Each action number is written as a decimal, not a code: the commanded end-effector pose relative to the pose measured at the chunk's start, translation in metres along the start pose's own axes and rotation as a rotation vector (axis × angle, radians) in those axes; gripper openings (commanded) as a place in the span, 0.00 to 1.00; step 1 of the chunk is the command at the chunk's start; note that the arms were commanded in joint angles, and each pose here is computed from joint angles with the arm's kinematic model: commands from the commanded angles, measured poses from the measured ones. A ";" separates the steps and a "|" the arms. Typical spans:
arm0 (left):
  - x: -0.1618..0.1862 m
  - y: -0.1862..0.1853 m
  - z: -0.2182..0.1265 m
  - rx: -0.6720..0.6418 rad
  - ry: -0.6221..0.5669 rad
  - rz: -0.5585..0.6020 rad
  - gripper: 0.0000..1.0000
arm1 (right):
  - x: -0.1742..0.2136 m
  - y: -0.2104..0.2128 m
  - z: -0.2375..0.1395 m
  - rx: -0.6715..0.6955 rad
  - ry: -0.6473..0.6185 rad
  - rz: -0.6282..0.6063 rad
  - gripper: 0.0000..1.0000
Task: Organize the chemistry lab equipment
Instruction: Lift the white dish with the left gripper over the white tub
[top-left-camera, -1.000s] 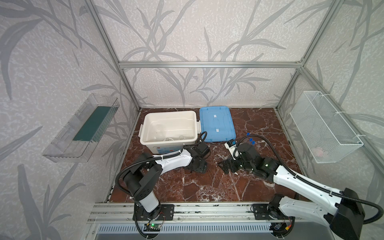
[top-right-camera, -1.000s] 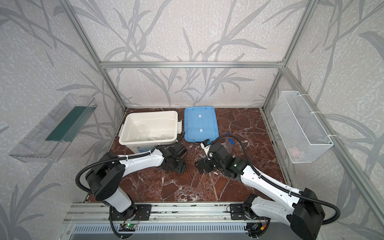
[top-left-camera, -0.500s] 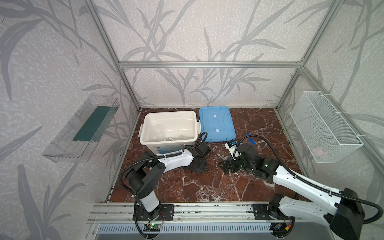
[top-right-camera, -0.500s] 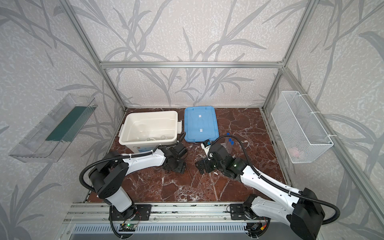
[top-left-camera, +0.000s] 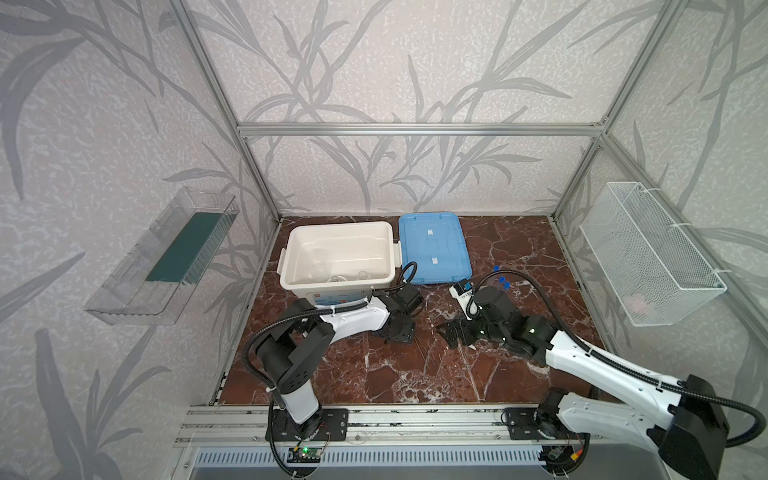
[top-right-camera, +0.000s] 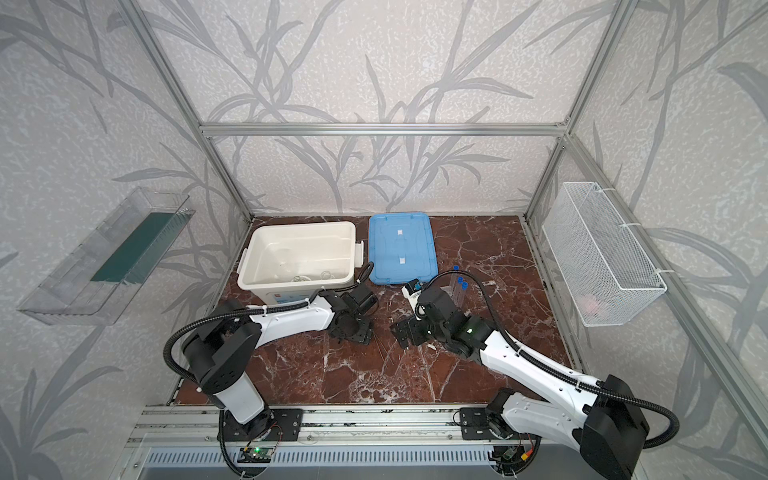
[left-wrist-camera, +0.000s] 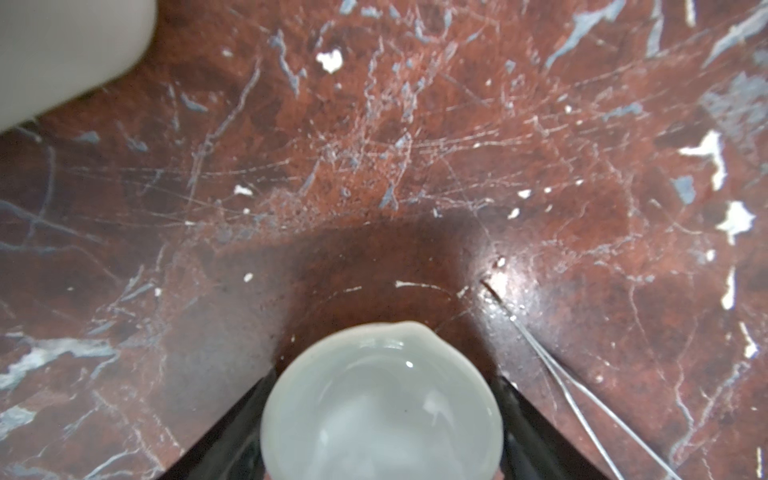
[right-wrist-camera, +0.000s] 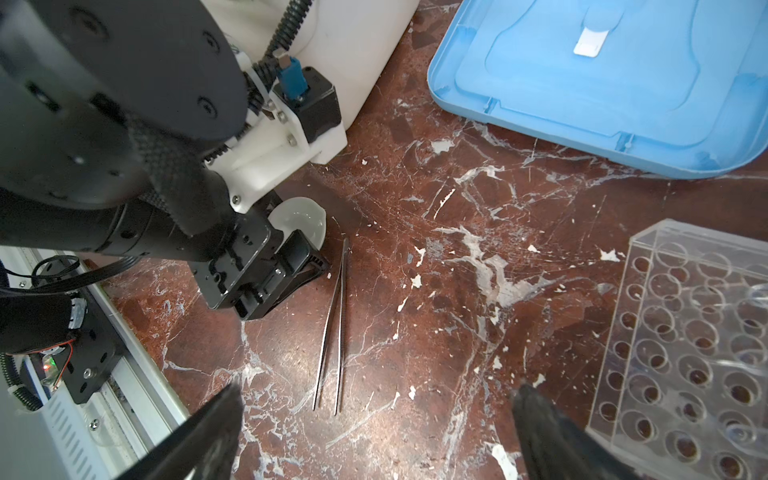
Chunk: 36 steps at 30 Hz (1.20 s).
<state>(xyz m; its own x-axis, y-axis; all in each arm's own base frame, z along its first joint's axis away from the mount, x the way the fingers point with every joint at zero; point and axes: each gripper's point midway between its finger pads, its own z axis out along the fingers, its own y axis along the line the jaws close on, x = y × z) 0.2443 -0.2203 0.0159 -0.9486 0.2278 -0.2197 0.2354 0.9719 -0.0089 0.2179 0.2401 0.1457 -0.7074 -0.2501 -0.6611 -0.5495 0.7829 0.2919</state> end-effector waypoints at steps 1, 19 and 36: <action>-0.005 0.001 0.000 -0.027 -0.015 -0.002 0.80 | 0.002 -0.004 0.003 0.016 0.005 0.004 0.99; -0.005 0.001 0.001 -0.033 -0.019 -0.003 0.71 | 0.004 -0.004 0.005 0.016 0.013 0.005 0.99; -0.015 -0.004 -0.025 0.014 -0.077 -0.031 0.62 | 0.002 -0.002 0.005 0.006 0.017 0.005 1.00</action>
<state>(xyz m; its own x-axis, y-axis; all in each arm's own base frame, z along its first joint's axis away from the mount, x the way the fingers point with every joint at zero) 0.2494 -0.2233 0.0240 -0.9441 0.2148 -0.2501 0.2250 0.9743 -0.0124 0.2185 0.2408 0.1357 -0.7225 -0.2652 -0.6384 -0.5429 0.7894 0.2865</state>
